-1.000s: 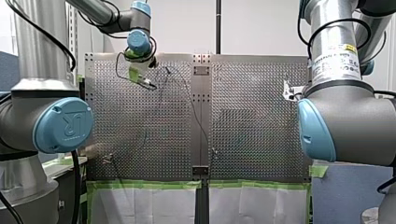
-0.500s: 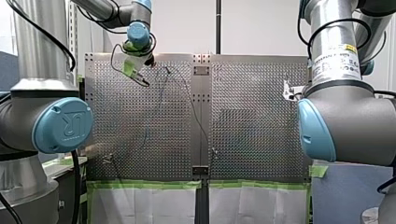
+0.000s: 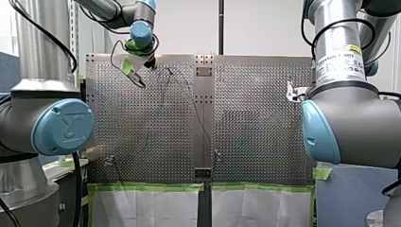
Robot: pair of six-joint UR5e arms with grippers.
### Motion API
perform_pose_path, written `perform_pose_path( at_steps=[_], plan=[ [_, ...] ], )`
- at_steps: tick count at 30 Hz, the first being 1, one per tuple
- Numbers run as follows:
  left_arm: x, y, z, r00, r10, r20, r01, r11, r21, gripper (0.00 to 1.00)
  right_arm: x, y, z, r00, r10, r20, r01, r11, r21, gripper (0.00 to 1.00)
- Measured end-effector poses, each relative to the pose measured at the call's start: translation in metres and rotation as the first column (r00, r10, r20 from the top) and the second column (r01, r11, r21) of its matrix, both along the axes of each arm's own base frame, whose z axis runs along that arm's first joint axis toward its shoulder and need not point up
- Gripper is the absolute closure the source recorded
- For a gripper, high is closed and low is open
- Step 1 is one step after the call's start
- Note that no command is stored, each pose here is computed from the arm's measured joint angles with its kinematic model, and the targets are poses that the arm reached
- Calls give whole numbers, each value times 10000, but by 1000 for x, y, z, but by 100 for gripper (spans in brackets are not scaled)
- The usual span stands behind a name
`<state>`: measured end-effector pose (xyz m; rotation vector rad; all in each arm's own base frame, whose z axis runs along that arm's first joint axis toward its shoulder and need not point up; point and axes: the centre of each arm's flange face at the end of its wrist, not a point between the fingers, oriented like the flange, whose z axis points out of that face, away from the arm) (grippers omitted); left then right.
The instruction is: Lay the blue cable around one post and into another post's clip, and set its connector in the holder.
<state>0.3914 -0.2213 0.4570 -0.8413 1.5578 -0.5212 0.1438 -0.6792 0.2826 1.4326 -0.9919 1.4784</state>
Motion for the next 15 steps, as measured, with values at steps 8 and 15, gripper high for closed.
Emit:
perform_pose_path(
  at_steps=[8, 15],
  plan=[
    [-3, -8, -2, 9989, 68, -468, -25, 9958, 914, 0, 0, 0, 0, 10000, -1, -1, 1, 10000, 0, 8],
    [-6, -16, 6, 9990, -150, -418, 211, 9887, 1483, 0, 0, 0, 0, 10000, 4, 1, -4, 10000, 3, 8]
  ],
)
